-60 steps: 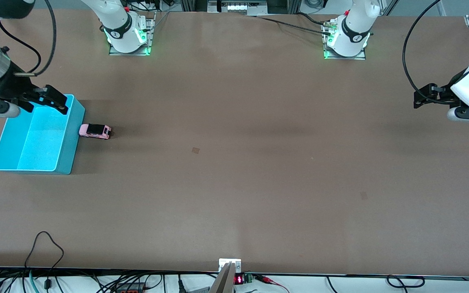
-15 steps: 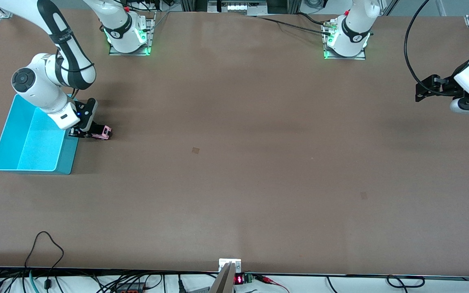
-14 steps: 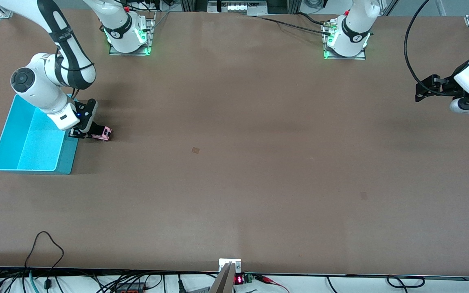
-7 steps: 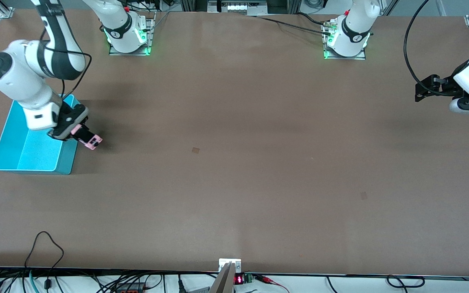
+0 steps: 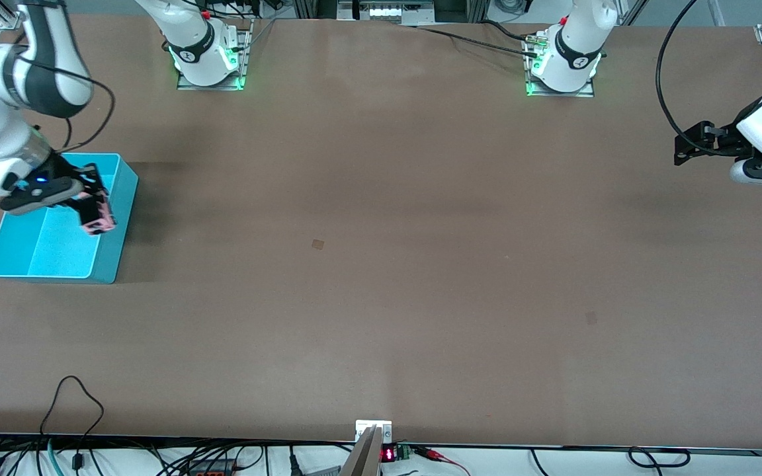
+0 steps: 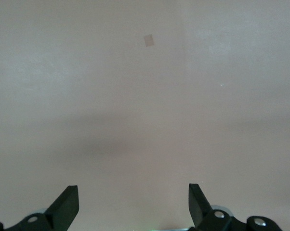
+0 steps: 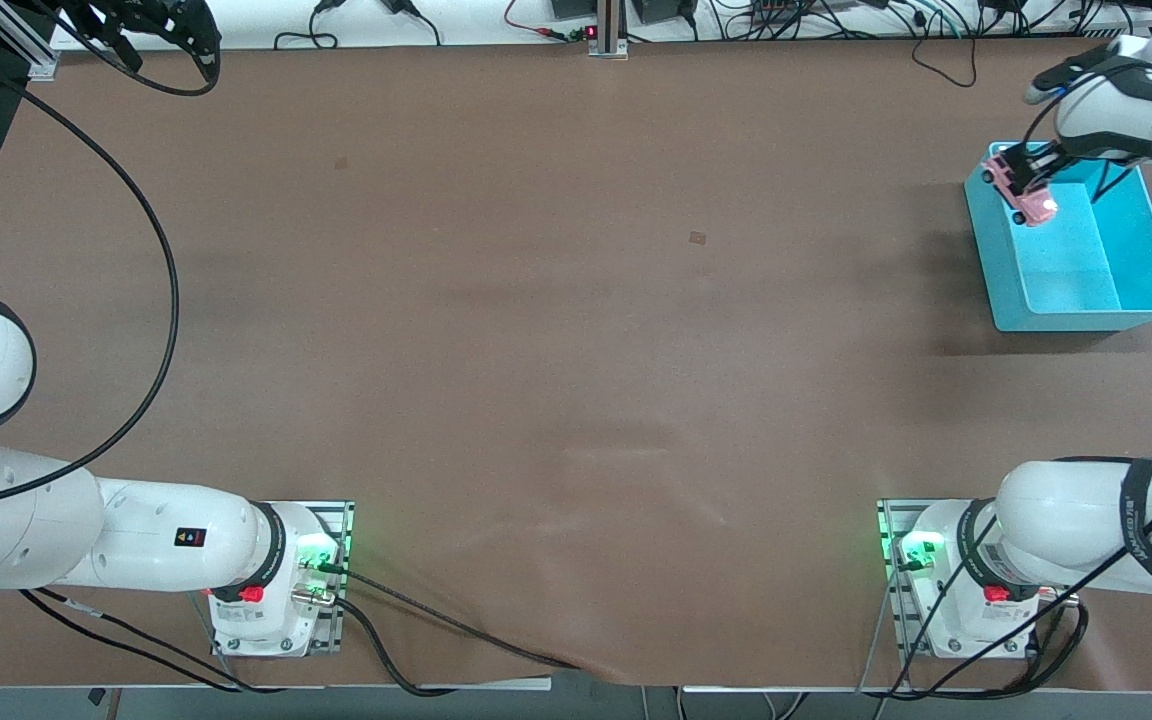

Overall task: Wind and store pink jeep toy
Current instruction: 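Carry the jeep over the cyan box and lower it inside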

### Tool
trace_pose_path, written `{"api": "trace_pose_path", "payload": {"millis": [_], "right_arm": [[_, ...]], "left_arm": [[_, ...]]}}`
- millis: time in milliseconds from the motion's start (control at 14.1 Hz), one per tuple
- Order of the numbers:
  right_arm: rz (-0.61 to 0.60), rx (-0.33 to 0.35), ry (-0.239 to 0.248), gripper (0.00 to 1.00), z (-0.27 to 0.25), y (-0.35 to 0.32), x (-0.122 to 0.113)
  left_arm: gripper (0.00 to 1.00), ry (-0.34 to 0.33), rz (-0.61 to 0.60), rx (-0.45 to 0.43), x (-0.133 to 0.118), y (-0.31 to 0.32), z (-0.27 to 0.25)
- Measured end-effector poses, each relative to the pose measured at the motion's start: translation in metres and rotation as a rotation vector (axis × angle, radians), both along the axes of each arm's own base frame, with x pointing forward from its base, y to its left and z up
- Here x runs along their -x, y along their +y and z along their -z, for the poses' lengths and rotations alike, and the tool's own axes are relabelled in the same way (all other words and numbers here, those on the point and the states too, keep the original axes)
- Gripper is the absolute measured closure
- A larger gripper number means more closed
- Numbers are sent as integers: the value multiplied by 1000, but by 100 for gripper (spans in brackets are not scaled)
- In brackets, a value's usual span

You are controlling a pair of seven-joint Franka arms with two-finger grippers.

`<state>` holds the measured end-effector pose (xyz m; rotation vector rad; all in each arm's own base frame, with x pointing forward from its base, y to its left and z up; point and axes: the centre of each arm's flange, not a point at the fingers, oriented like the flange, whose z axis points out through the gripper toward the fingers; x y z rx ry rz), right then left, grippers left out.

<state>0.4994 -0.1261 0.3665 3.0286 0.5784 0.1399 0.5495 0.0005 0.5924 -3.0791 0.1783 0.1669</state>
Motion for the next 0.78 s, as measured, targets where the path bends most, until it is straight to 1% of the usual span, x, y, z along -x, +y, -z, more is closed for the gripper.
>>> {"api": "trace_pose_path", "payload": {"millis": [213, 356, 427, 569, 783], "right_arm": [[147, -5, -10, 52, 12, -45, 9], [216, -7, -13, 52, 38, -75, 14], [244, -9, -9, 52, 55, -90, 18], [282, -19, 14, 52, 86, -108, 25], [311, -31, 38, 52, 119, -117, 29]], "left_arm": [[0, 0, 0, 0, 0, 0, 0], [0, 0, 0, 0, 0, 0, 0], [0, 0, 1, 0, 0, 0, 0], [0, 0, 3, 0, 0, -2, 0], [0, 0, 5, 0, 0, -3, 0]]}}
